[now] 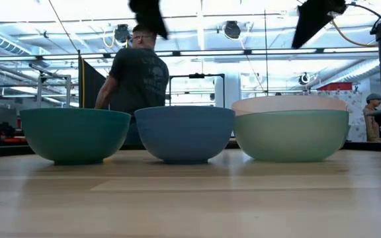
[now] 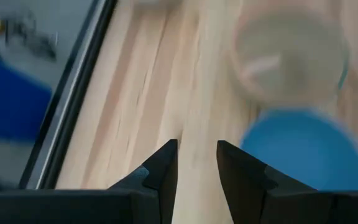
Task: Nest bowls inside each other
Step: Stack the pink transparent bowl on top of the blue transparent bowl
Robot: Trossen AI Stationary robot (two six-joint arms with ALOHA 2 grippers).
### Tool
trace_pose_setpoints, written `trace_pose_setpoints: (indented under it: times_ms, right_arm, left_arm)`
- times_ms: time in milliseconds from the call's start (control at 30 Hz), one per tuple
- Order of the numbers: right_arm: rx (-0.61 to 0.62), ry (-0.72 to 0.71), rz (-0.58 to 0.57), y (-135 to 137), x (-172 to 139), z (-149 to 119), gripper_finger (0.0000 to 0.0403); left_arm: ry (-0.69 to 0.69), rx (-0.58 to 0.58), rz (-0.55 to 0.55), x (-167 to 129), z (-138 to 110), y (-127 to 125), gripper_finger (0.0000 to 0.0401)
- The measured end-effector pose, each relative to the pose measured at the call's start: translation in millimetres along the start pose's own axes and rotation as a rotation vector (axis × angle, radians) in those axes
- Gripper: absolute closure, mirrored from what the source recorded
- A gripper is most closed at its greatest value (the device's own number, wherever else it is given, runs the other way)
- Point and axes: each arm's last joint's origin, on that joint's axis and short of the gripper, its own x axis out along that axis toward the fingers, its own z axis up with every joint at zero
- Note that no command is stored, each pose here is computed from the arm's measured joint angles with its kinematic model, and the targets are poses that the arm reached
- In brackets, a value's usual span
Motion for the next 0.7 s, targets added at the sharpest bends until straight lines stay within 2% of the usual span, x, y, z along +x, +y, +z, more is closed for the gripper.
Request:
trace_pose_setpoints:
  times_ms: [133, 300, 533, 700]
  right_arm:
    - [-0.010, 0.027, 0.064, 2.7, 28.1, 9.2, 0.0403]
    - [0.009, 0.058, 0.075, -4.1, 60.5, 13.6, 0.0403]
    - [0.056, 0.100, 0.135, -9.6, 96.3, 8.2, 0.0403]
    - [0.058, 0.092, 0.134, -10.6, 111.3, 0.2, 0.0403]
  left_arm:
    - [0.065, -0.050, 0.017, -20.6, -15.0, 5.7, 0.0301]
    - [0.076, -0.021, 0.015, -32.6, -21.6, 7.6, 0.0302]
    - [0.071, -0.026, 0.125, -34.6, -22.1, 11.7, 0.0302]
    - [0.071, -0.028, 0.134, -28.8, -23.3, 11.0, 0.0302]
